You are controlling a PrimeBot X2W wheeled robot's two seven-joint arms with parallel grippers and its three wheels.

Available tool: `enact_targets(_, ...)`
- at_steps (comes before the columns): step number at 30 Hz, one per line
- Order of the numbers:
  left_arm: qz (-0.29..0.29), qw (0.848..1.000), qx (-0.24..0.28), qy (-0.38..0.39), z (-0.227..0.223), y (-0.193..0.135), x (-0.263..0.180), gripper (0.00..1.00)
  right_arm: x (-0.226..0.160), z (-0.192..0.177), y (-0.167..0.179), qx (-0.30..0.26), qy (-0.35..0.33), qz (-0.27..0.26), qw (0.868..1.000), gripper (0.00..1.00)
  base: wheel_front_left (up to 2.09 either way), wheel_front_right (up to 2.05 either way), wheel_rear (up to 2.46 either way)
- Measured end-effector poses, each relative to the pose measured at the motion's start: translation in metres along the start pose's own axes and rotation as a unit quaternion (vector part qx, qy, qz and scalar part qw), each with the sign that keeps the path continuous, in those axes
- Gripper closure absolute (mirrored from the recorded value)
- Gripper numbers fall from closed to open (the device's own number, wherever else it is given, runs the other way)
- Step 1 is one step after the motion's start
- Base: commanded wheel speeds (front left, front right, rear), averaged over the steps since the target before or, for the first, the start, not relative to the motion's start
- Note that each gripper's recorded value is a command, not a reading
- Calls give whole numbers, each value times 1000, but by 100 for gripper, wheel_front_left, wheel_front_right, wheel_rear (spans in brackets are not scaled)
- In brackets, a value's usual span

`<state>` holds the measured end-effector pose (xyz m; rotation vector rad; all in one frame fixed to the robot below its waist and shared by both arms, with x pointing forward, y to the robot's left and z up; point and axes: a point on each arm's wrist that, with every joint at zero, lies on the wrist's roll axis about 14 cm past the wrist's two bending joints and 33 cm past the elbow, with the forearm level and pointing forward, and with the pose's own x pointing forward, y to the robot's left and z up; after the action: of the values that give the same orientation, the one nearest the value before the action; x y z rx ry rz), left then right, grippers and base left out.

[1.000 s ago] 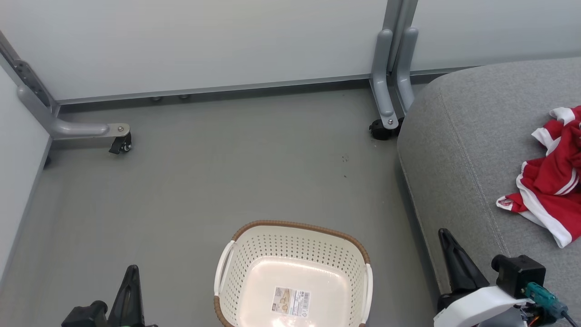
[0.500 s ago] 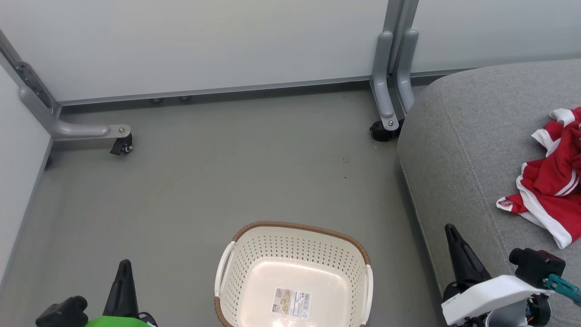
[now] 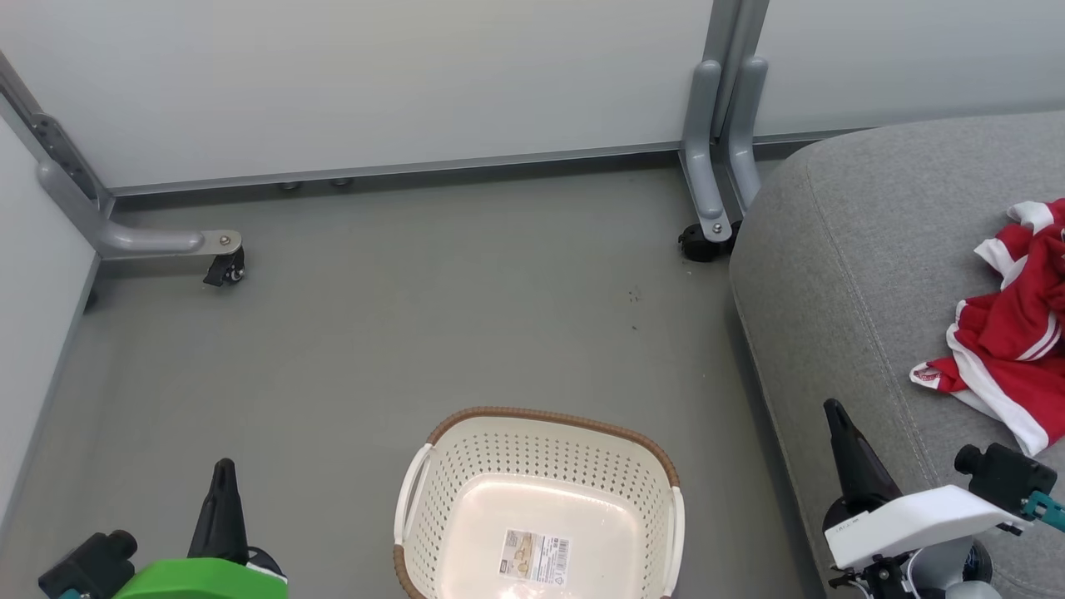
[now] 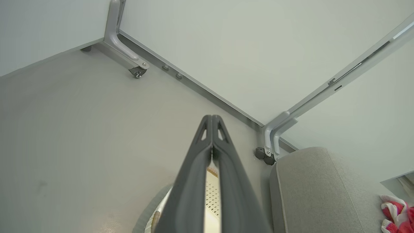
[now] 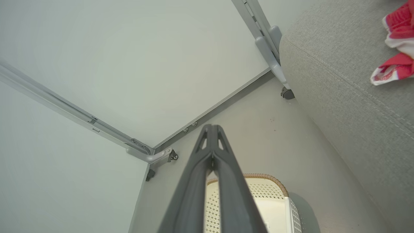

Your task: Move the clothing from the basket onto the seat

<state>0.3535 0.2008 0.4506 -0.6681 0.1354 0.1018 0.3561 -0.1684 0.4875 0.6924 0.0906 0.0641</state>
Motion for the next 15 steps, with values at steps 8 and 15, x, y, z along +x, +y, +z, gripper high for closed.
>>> enact_targets(8, -1, 998, -56, -2, 4, -3, 4, 100, 4, 4, -2, 55, -5, -4, 998, 100, 0, 0, 0)
enact_targets(15, -3, 995, -103, -2, 7, -5, 7, 100, 6, 6, -5, 98, -9, -6, 995, 100, 0, 0, 0)
